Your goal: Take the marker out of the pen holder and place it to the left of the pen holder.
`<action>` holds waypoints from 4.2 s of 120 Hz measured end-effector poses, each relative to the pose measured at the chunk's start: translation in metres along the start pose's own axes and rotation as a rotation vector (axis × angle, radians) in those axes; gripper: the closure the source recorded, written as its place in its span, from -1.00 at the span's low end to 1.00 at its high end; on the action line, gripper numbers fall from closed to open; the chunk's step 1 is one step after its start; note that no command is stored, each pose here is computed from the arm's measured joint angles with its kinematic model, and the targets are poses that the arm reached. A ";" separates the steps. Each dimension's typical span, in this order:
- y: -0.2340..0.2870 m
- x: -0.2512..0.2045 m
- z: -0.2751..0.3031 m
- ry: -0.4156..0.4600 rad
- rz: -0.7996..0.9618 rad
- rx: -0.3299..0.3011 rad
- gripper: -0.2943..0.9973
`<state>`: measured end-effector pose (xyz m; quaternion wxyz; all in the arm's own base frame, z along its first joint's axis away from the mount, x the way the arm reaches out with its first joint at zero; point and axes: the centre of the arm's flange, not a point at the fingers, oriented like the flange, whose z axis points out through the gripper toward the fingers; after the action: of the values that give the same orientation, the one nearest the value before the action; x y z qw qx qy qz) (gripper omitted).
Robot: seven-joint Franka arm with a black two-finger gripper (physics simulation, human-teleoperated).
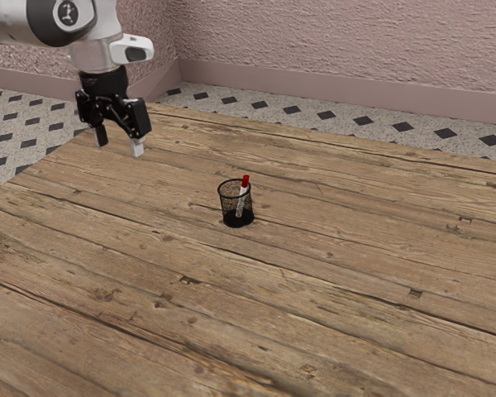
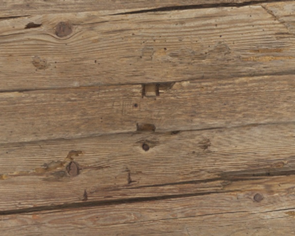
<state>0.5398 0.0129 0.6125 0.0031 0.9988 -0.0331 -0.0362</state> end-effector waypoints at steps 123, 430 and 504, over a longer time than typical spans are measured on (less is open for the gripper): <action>0.034 0.249 0.217 0.255 0.063 0.036 -0.54; -0.035 0.208 0.114 0.471 0.148 0.293 0.67; -0.102 0.272 0.205 0.616 0.165 0.305 0.67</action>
<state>0.8021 0.0953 0.3876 -0.1334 0.9457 -0.1163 0.2727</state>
